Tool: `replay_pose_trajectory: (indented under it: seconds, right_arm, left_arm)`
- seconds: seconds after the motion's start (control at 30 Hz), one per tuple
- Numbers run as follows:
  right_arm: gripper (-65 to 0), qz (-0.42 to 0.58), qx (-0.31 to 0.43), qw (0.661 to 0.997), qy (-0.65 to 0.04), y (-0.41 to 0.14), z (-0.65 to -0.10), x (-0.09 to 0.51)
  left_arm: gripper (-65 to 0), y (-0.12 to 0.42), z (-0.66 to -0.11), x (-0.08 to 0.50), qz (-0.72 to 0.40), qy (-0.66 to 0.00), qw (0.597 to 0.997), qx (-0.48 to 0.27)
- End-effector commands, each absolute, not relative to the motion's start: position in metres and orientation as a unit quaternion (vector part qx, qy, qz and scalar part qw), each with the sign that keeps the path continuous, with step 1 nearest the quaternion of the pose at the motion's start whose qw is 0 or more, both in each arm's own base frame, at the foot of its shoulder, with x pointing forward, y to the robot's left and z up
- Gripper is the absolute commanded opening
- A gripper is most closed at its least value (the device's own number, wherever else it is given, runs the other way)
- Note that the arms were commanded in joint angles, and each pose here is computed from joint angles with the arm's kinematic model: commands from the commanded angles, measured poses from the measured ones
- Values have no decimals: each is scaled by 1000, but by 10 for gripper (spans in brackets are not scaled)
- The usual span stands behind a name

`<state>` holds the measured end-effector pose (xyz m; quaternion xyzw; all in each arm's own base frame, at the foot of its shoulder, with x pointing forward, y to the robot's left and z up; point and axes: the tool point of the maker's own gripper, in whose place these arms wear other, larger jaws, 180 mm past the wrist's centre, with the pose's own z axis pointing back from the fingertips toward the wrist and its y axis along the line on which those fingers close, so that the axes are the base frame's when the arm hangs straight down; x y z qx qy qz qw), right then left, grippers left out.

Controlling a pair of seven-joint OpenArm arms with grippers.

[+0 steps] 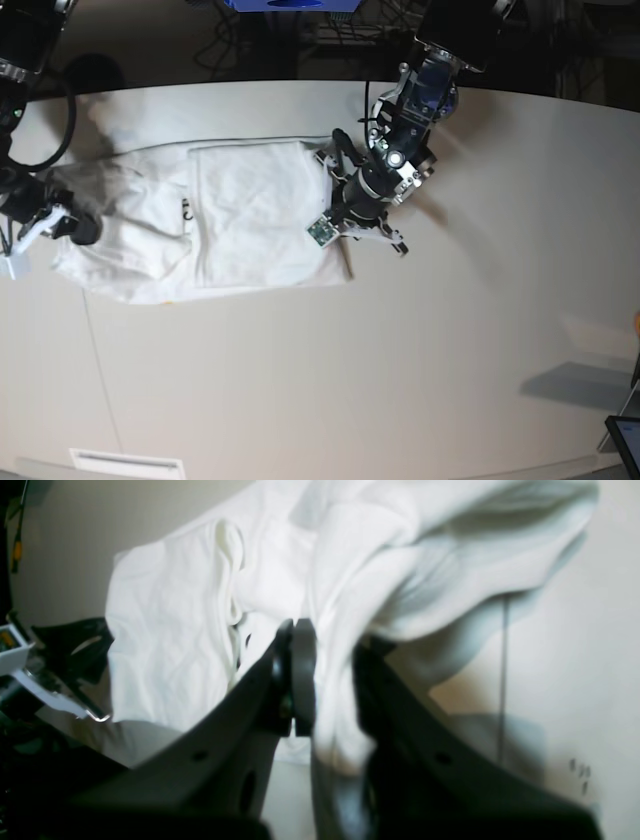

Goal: Fold the T-shirt properly
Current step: 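Fold the shirt bundle with the right gripper toward the left gripper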

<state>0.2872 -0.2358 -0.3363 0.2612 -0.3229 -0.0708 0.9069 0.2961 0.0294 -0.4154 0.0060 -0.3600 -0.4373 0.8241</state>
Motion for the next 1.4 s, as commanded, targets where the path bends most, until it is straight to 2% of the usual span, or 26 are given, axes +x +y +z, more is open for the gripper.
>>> replay_pose_trajectory:
  seconds: [0.0,0.2,0.57,0.77,0.9,1.03,1.37]
  right_arm:
    - [-649,-57,260,897,-354,-237,-314,298]
    - [-649,-30,262,891,-369,-219,-296,299]
    - [-649,5,255,884,-392,-201,-276,292]
    - [-649,29,277,886,-371,-175,-284,289]
    - [-649,49,282,876,-388,-159,-271,289]
    - [-649,14,295,876,-381,-156,-270,289]
    - [-649,23,331,871,-362,-121,-276,281]
  left_arm:
    - [-650,26,-424,285,-453,-336,826,-2]
    - [-650,12,-423,287,-472,-337,815,-7]
    - [-650,16,-432,288,-471,-324,820,-5]
    - [-650,0,-421,297,-467,-341,816,-14]
    - [-650,0,-423,296,-465,-328,822,-8]
    - [-650,-3,-421,300,-464,-329,822,-9]
    - [-650,-4,-428,298,-463,-321,826,-12]
